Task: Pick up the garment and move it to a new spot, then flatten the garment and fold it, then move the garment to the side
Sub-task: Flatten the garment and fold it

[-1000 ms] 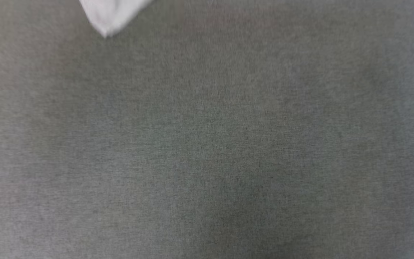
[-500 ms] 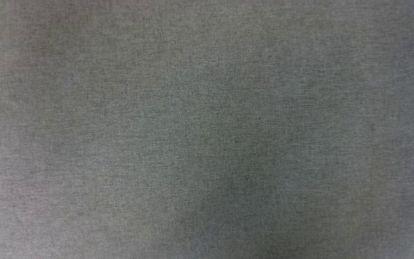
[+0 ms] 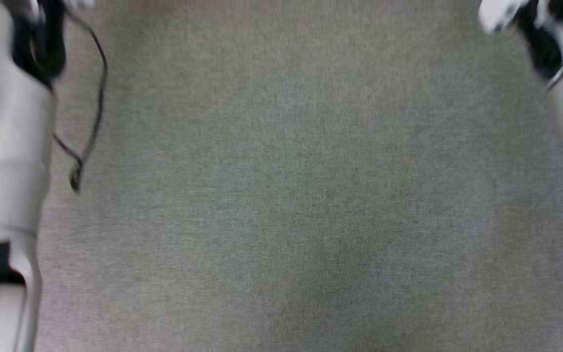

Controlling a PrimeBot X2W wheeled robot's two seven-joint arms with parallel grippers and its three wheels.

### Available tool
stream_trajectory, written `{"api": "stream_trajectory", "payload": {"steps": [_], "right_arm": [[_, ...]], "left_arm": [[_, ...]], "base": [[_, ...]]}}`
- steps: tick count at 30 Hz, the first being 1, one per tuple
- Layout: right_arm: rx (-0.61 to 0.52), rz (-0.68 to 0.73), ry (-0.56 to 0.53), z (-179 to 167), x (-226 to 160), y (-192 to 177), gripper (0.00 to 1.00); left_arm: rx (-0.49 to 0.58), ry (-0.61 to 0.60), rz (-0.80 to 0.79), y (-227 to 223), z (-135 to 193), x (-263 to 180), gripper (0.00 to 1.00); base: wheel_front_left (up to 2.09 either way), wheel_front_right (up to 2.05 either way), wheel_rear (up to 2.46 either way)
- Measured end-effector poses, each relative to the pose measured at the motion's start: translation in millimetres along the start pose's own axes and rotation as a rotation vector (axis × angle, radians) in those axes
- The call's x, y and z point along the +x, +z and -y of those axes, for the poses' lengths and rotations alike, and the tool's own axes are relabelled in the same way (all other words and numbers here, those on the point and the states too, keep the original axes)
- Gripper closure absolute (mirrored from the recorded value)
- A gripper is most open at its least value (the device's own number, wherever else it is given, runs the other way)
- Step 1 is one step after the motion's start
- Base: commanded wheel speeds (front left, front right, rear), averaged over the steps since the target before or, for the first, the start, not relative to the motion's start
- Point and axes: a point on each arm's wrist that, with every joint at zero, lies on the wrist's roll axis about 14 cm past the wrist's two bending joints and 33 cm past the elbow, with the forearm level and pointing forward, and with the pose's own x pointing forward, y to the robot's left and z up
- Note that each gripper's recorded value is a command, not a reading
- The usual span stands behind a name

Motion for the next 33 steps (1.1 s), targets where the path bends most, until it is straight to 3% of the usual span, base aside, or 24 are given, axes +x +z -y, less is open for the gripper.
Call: {"api": "stream_trajectory", "payload": {"steps": [8,19,26,33], "right_arm": [[0.05,-0.082,0.037,-20.7,-81.1,-47.5,1.0],[0.07,-0.083,0.11,-51.7,-185.0,-59.9,1.0],[0.091,-0.118,0.109,-58.3,-246.1,-73.5,1.0],[0.125,-0.204,0.108,-70.8,-290.7,-92.9,1.0]], "left_arm": [[-0.057,0.062,-0.186,-40.8,-17.8,-102.9,1.0],[-0.035,0.156,-0.281,-38.2,-29.6,-243.3,1.0],[-0.068,0.21,-0.291,-18.8,-14.3,-316.7,1.0],[-0.09,0.213,-0.325,-0.8,9.7,-362.6,1.0]], "base": [[0.0,0.0,0.0],[0.0,0.0,0.0],[0.0,0.0,0.0],[0.0,0.0,0.0]]}}
